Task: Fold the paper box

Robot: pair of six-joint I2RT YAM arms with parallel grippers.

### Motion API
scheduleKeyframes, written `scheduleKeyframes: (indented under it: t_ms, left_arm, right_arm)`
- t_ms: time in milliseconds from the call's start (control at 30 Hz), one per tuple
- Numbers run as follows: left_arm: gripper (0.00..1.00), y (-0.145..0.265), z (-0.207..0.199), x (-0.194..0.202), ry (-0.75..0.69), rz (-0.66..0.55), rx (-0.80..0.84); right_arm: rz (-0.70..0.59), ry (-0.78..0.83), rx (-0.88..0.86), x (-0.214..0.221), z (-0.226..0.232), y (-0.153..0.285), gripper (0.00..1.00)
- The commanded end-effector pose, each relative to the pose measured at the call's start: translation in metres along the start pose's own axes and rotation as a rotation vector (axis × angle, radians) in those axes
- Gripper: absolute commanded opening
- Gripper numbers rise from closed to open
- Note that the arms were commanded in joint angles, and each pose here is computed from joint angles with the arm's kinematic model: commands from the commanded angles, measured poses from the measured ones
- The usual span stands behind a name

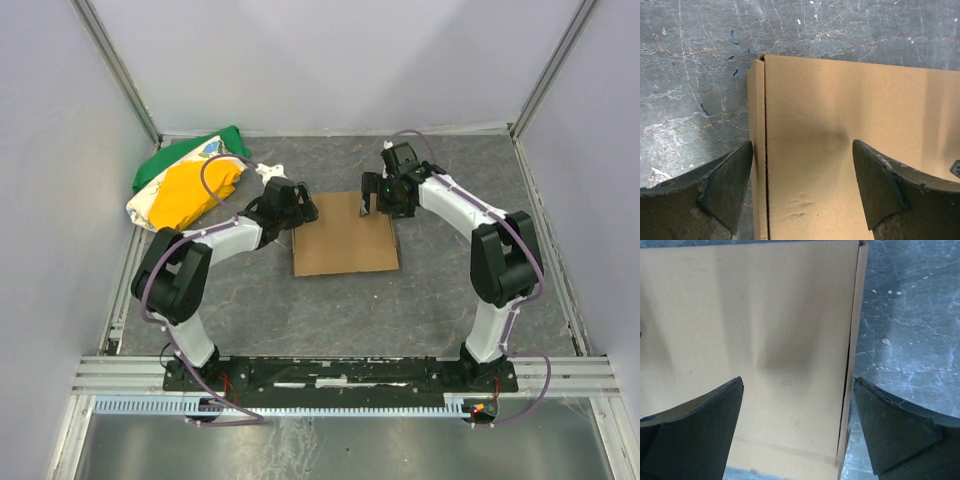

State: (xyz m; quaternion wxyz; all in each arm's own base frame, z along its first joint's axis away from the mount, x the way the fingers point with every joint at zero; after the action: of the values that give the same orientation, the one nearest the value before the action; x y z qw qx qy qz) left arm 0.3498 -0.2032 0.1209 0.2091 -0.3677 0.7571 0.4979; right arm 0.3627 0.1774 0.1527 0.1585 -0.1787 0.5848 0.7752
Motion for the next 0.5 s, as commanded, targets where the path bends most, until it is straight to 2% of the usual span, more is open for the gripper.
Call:
scheduleKeyframes:
  t_ms: [0, 100, 233, 300, 467]
  left_arm:
    - [0.88, 0.021, 0.002, -0.024, -0.009, -0.013, 0.015]
    - [0.91, 0.053, 0.013, -0.026, -0.013, -0.046, 0.006]
    - [0.91, 0.100, 0.018, -0.021, -0.021, -0.052, 0.072]
    - [0.88, 0.117, 0.022, -0.009, -0.003, -0.030, 0.128]
    - [0.84, 0.135, 0.033, 0.035, 0.054, 0.051, 0.199]
  right_arm:
    - [-0.154, 0.023, 0.042, -0.017, 0.001, 0.050, 0.99]
    - [-0.179, 0.026, 0.037, -0.001, -0.004, 0.074, 0.99]
    - [-0.127, 0.021, -0.007, 0.042, -0.015, 0.083, 0.99]
    - [-0.055, 0.020, -0.025, 0.070, -0.023, 0.079, 0.99]
    - [-0.014, 0.000, -0.071, 0.107, -0.032, 0.074, 0.99]
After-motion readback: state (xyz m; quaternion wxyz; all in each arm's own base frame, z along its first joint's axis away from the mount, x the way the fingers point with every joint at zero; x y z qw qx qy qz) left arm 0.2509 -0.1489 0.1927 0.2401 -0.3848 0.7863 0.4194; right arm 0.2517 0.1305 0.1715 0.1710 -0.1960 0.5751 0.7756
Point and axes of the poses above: each gripper's point midway between its finger pads, its own y axis back along the fingers, its own z axis along the line the jaws close on, x = y × z, the point moved 8 cm from there along y, back along the fingers, and after that the axes turned 1 degree about y, right-handed, at the moved point
